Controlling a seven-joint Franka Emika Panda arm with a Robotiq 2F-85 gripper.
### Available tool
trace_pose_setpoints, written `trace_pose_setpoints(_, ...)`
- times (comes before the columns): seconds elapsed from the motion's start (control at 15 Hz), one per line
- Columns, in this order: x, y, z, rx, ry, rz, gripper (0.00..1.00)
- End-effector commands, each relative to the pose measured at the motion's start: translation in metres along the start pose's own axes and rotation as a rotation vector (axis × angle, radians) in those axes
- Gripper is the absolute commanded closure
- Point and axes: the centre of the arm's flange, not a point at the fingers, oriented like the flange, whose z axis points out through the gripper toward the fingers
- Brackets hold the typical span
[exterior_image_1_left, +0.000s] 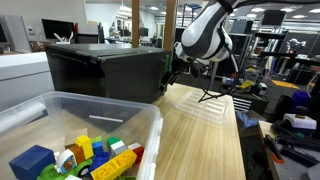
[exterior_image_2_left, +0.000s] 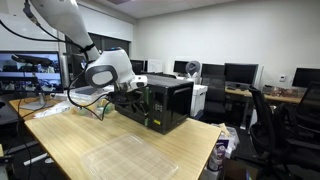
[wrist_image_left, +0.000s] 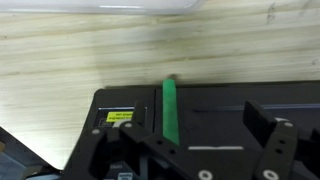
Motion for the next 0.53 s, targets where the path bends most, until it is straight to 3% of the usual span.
trace_pose_setpoints(0.0,0.0103,-0.0045,0.0036,0.000,-0.016,0.012,0.00)
trace_pose_setpoints(0.07,0.0106,-0.0047,0.0045,0.001,-0.018,0.012,0.12)
trace_pose_setpoints(0.13,0.0106,-0.0051,0.0056,0.002,-0.019,0.011,0.04)
trace_pose_setpoints(0.47,0.0136,0.0017,0.0092,0.005,-0.024,0.044,0.00)
